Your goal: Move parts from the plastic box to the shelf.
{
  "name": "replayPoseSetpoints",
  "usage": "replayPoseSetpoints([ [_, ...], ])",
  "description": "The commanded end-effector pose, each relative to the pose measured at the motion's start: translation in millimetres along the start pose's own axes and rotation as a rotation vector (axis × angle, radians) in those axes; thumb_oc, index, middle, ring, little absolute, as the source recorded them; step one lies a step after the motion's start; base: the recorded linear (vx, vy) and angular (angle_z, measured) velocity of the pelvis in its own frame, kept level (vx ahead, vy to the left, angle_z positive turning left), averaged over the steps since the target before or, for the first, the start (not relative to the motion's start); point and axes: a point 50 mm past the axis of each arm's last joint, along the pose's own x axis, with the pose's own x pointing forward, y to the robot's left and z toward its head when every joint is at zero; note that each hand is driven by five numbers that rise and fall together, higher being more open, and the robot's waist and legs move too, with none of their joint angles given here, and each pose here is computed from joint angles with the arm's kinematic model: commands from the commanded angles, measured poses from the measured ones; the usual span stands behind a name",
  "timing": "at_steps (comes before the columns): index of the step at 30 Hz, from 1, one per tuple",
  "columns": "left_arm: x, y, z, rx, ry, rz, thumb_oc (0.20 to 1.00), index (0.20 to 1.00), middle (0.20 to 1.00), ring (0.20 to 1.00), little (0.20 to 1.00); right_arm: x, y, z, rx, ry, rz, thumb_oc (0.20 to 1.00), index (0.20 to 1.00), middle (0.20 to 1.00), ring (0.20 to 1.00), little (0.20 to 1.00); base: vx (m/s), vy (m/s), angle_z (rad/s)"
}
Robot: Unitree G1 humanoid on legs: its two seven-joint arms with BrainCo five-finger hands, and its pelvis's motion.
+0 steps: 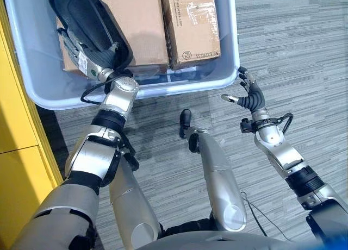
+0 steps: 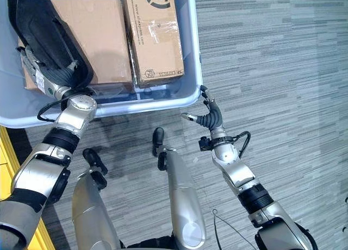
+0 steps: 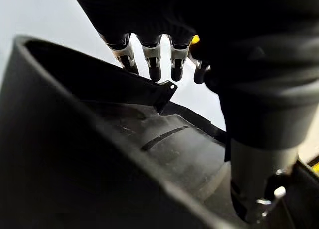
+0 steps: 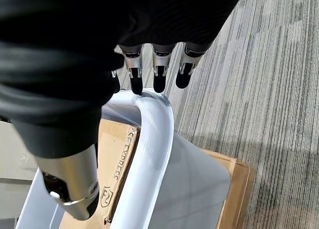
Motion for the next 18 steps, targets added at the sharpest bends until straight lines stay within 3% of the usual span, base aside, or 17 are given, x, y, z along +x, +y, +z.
replayPoseSetpoints([
  [1, 4.1, 16.7, -2.3, -0.042, -0.081, 0.187, 1.0, 1.0, 1.0, 1.0, 1.0, 1.5, -0.6, 19.4, 0.037, -0.104, -0.043, 1.0, 1.0, 1.0, 1.0, 1.0, 0.01, -0.066, 0.08],
  [7, 1.4, 28.1, 2.5, -0.127, -0.165, 0.326, 1.0, 1.0, 1.0, 1.0, 1.0, -5.9, 0.6, 15.3, 0.056, -0.107, -0.05, 1.0, 1.0, 1.0, 1.0, 1.0, 0.01, -0.049, 0.05],
  [18, 0.9, 20.1, 11.8, -0.028, -0.342, 0.171, 1.0, 1.0, 1.0, 1.0, 1.0, -9.1, 0.7, 9.3, 0.066, -0.082, -0.055, 1.0, 1.0, 1.0, 1.0, 1.0, 0.0, -0.013, 0.02],
])
